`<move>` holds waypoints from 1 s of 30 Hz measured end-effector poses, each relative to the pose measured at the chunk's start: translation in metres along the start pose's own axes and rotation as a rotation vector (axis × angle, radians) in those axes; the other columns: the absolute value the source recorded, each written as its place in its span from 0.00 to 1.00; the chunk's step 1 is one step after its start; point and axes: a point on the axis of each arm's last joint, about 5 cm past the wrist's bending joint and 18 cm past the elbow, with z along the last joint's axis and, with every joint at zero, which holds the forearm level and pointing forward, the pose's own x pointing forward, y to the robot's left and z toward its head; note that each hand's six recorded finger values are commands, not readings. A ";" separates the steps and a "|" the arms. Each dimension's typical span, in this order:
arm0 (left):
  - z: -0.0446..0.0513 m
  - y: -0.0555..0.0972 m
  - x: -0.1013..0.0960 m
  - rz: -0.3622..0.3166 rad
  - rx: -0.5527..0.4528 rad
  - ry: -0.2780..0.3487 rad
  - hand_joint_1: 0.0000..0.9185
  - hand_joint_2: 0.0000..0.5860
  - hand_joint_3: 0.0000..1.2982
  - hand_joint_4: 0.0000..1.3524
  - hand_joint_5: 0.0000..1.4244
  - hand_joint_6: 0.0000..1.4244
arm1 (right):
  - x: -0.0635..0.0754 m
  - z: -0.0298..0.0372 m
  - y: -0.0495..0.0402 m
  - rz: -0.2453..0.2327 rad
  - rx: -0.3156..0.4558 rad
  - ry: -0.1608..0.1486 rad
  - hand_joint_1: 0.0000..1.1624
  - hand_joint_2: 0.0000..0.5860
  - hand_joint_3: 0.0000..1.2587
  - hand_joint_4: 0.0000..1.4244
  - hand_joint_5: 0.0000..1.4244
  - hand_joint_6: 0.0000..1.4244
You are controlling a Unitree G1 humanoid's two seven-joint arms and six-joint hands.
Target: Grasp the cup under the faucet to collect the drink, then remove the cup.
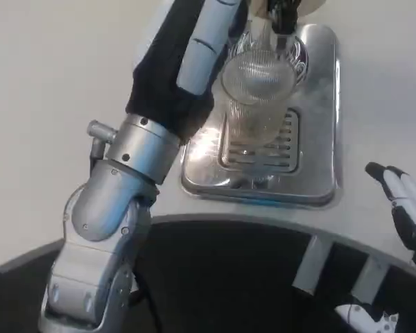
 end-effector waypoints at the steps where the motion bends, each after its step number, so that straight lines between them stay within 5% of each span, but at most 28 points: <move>1: 0.0002 -0.001 0.000 -0.006 -0.003 0.002 0.00 0.29 0.00 0.00 0.00 0.00 | -0.001 -0.0001 0.0002 -0.003 0.001 0.003 0.55 0.50 0.03 0.00 0.04 0.16; 8: 0.0000 -0.010 0.001 -0.040 -0.026 0.016 0.00 0.29 0.00 0.00 0.00 0.00 | -0.009 -0.0001 0.0023 -0.003 0.006 0.032 0.55 0.50 0.03 0.00 0.04 0.16; 22: 0.0013 -0.018 -0.002 -0.071 -0.016 0.030 0.00 0.34 0.00 0.00 0.00 0.00 | -0.014 0.0016 0.0035 0.001 0.004 0.025 0.53 0.51 0.04 0.00 0.04 0.16; 30: 0.0066 -0.010 0.002 -0.194 0.232 0.029 0.00 0.37 0.00 0.00 0.00 0.00 | -0.012 0.0022 0.0042 -0.014 0.024 0.030 0.45 0.47 0.03 0.00 0.04 0.16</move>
